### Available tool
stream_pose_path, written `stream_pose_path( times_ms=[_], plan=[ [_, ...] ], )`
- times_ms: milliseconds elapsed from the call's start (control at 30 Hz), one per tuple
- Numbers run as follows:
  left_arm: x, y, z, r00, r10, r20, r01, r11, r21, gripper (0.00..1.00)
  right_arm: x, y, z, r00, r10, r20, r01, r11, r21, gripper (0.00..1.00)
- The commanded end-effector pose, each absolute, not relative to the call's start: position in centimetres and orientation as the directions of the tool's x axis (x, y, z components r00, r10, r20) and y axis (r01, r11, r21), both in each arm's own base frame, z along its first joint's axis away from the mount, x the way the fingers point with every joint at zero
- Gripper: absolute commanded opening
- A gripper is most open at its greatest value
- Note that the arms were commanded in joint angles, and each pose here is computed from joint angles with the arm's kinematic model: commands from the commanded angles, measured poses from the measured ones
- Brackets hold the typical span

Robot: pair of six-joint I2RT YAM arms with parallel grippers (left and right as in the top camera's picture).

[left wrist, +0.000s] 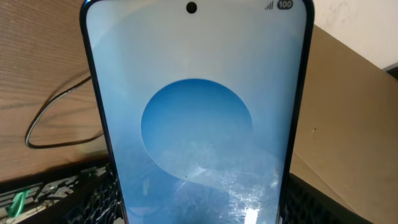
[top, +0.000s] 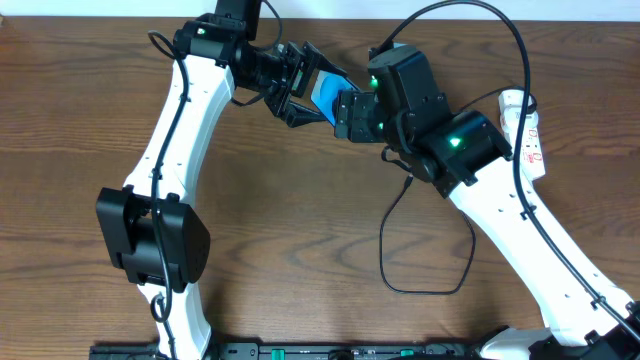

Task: Plug charger to phone and switch on socket
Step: 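Swing the right gripper over toward the phone held by the left, then grasp the phone's edge with the right gripper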

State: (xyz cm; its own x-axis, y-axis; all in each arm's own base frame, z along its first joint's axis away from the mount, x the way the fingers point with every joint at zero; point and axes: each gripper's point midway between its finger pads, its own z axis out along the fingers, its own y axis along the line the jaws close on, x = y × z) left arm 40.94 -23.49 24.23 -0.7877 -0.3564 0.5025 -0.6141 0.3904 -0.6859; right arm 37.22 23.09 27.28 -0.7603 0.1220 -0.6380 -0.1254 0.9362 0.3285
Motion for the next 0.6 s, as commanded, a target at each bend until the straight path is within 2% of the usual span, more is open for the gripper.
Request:
stream_pose_path(
  times_ms=[0, 167, 267, 367, 500, 567],
  plan=[
    [40.9, -23.4, 26.1, -0.796, -0.355, 0.490, -0.600, 0.364, -0.713, 0.78, 37.3, 23.8, 28.8, -0.734, 0.158, -0.660, -0.122, 0.926, 0.357, 0.78],
    [41.0, -23.4, 26.2, -0.801, -0.353, 0.484, -0.594, 0.362, -0.718, 0.78, 37.5, 24.0, 28.6, -0.732, 0.156, -0.663, -0.121, 0.928, 0.352, 0.62],
    [41.0, -23.5, 26.2, -0.801, -0.353, 0.484, -0.594, 0.363, -0.718, 0.78, 37.7, 24.2, 28.1, -0.737, 0.151, -0.659, -0.119, 0.931, 0.346, 0.59],
    [41.0, -23.5, 26.2, -0.801, -0.353, 0.484, -0.594, 0.363, -0.718, 0.78, 37.9, 24.5, 27.8, -0.740, 0.161, -0.653, -0.108, 0.930, 0.352, 0.48],
    [41.0, -23.5, 26.2, -0.794, -0.356, 0.492, -0.603, 0.358, -0.713, 0.78, 38.2, 24.7, 27.6, -0.738, 0.166, -0.654, -0.107, 0.928, 0.356, 0.45],
    [40.9, -23.6, 26.3, -0.795, -0.349, 0.496, -0.602, 0.356, -0.715, 0.78, 38.3, 24.7, 27.7, -0.735, 0.168, -0.657, -0.107, 0.928, 0.357, 0.40]
  ],
)
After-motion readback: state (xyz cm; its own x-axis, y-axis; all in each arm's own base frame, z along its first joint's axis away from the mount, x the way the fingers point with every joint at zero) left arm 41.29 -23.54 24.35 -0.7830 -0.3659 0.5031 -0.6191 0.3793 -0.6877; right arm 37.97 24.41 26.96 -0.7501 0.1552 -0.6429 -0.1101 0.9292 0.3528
